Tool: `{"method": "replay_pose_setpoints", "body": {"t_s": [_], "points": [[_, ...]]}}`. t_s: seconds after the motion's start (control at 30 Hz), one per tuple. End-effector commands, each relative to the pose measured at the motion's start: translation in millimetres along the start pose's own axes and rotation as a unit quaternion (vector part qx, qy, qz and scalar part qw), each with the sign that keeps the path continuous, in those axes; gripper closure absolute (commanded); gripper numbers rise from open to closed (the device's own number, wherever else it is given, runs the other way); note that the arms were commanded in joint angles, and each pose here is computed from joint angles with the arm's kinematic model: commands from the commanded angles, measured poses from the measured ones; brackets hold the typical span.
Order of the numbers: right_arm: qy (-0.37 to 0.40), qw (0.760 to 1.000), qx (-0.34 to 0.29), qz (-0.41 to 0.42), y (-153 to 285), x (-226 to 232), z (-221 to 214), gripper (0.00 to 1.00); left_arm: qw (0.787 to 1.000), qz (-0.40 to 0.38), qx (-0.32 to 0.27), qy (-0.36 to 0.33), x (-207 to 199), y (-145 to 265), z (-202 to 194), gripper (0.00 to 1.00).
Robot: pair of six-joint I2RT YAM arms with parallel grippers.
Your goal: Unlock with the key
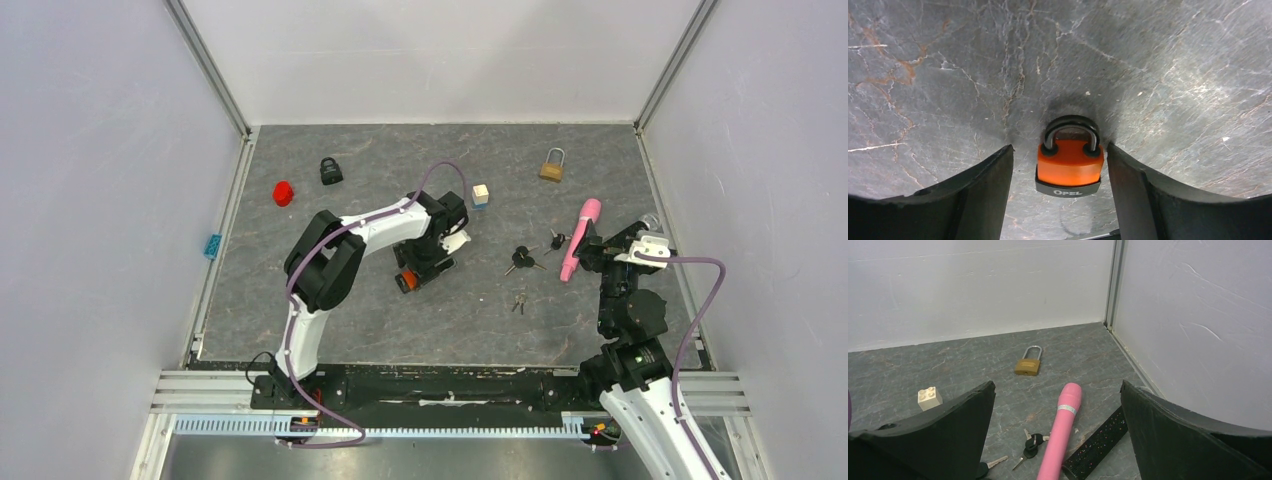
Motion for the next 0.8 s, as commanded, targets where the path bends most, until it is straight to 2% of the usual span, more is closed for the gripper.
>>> {"method": "replay_pose_setpoints", "body": {"t_s": [0.0,0.2,0.3,0.4,0.47,0.6,0.77], "points": [[-0.006,1.0,-0.015,-0.009,-0.2,-4.3,11.3,0.02,1.0,0.0,0.0,0.001,-3.7,-3.2,1.4,0.27],[-0.006,1.0,-0.016,-0.012,0.3,-5.2,11.6,0.02,0.998,0.012,-0.004,0.06,-5.8,-1.8,-3.6,0.5],[-0.006,1.0,-0.017,-0.013,0.8,-5.7,11.6,0.02,0.99,0.049,-0.023,0.132,-1.8,2.5,-4.4,0.64],[-0.008,1.0,-0.019,-0.013,1.2,-6.0,12.6,0.02,0.974,0.053,-0.043,0.216,5.8,9.1,-4.3,0.71],[-0.008,1.0,-0.018,-0.012,1.3,-6.0,12.7,0.02,0.959,0.027,-0.063,0.275,12.8,12.8,-4.5,0.75],[-0.008,1.0,-0.02,-0.012,2.2,-6.4,12.9,0.02,0.9,-0.051,-0.107,0.42,40.4,21.8,-6.8,0.78],[-0.007,1.0,-0.021,-0.01,2.3,-5.9,13.4,0.02,0.841,-0.119,-0.147,0.506,61.5,35.5,-14.4,0.79]]}}
Point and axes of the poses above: each gripper's point midway between its finger pads, its own y axis back along the fingers, its own x axis along the line the jaws close on, z = x × y, the point moved 8 cm from there along y, back along the fingers, and after that the axes turned 15 degrees about y, right-handed, at the moved point
